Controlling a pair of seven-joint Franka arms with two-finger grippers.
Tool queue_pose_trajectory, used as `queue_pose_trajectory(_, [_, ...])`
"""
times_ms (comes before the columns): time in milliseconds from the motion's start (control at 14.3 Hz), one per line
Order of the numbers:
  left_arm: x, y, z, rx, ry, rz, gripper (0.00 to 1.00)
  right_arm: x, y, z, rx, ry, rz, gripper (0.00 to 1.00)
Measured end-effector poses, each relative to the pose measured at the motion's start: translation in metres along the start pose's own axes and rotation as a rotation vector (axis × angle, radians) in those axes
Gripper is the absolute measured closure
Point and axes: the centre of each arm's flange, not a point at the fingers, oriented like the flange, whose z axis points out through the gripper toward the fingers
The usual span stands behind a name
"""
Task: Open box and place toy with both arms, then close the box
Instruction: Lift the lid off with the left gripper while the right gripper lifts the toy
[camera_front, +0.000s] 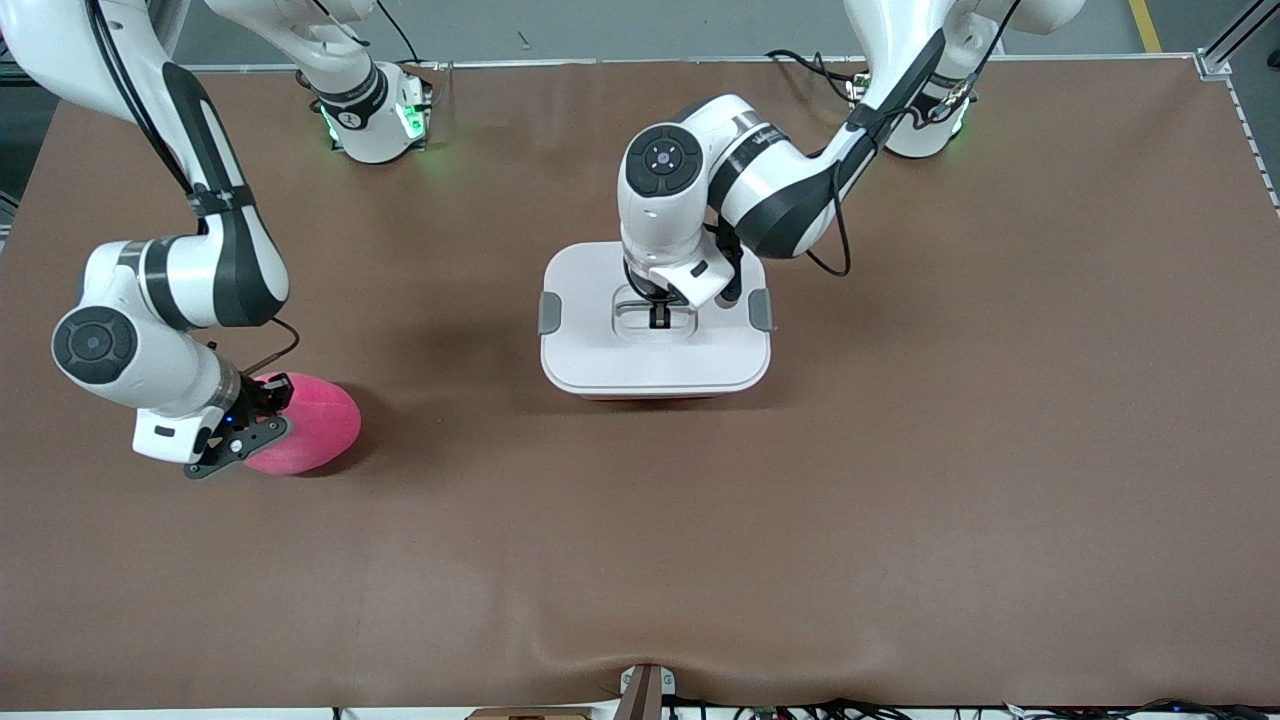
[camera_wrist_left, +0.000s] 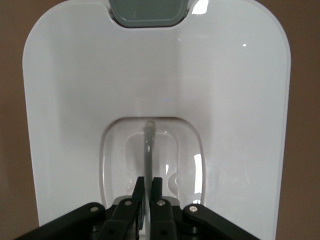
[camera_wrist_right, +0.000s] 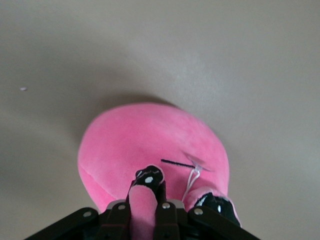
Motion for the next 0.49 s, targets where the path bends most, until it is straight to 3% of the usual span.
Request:
queue_pose_trajectory(279, [0.017, 0.01, -0.009, 0.007, 0.016, -0.028, 0.93, 0.01, -0.021, -0.041, -0.041, 0.048, -0.187, 0.85])
queue_pose_trajectory(488, [0.033, 0.022, -0.011, 0.014, 0.024, -0.049, 0.93, 0.01, -0.041, -0.076, -0.058, 0.046, -0.367, 0.85])
